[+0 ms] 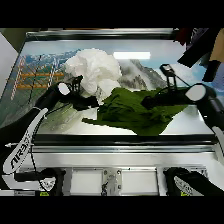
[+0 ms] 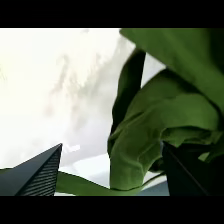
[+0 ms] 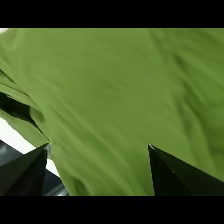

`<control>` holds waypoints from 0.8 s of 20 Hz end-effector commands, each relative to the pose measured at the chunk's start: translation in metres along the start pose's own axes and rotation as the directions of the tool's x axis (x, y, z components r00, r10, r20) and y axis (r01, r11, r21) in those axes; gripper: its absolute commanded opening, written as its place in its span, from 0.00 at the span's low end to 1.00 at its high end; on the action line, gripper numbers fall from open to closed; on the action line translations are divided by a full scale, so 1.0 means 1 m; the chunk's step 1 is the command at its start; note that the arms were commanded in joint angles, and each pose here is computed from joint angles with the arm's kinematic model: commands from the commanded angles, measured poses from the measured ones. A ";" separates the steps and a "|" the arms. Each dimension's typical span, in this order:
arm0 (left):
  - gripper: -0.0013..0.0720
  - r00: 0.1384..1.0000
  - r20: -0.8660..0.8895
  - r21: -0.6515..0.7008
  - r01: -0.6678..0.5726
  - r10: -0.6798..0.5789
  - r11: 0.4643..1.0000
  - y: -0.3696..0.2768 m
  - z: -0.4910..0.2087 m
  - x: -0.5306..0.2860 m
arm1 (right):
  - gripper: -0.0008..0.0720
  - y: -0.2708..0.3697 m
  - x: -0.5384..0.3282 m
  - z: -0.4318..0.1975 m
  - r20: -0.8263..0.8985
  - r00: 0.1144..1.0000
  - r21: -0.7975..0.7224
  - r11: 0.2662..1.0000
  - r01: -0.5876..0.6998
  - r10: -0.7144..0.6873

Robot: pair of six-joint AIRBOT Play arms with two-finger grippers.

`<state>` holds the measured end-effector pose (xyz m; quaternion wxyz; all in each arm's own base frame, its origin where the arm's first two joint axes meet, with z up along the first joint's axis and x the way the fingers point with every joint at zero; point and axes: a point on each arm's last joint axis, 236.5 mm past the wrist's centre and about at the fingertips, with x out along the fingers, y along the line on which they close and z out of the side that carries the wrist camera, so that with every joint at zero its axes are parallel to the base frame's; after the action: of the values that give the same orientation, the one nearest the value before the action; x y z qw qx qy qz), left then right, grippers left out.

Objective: Fold the clothes and pants, and hang the long-sleeved shirts on hangers.

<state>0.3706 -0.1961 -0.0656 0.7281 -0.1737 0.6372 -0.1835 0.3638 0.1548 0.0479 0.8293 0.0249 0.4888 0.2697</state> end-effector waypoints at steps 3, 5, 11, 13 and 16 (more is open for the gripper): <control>0.91 0.988 -0.047 0.021 0.148 -0.147 0.989 -0.009 -0.037 0.026 | 0.95 0.020 0.052 0.001 -0.063 0.997 -0.071 0.997 -0.044 0.039; 0.91 0.989 -0.052 0.028 0.142 -0.141 0.989 -0.010 -0.043 0.032 | 0.95 0.016 0.061 0.002 -0.079 0.996 -0.063 0.997 -0.045 0.040; 0.76 0.985 -0.118 0.086 0.137 -0.126 0.987 -0.030 -0.065 0.062 | 0.94 0.007 0.085 -0.012 -0.141 0.989 -0.035 0.998 -0.048 0.043; 0.19 0.984 -0.115 0.091 0.146 -0.136 0.985 -0.041 -0.056 0.063 | 0.53 0.006 0.085 -0.008 -0.125 0.991 -0.038 0.998 -0.042 0.037; 0.04 0.986 -0.054 0.097 0.163 -0.158 0.982 -0.057 -0.026 0.050 | 0.05 0.007 0.077 0.006 -0.087 0.996 -0.034 0.999 -0.035 0.032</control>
<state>0.3314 -0.2624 -0.0981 0.6947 -0.1760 0.6407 -0.2754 0.3880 0.1981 -0.0166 0.7949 0.0009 0.5286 0.2977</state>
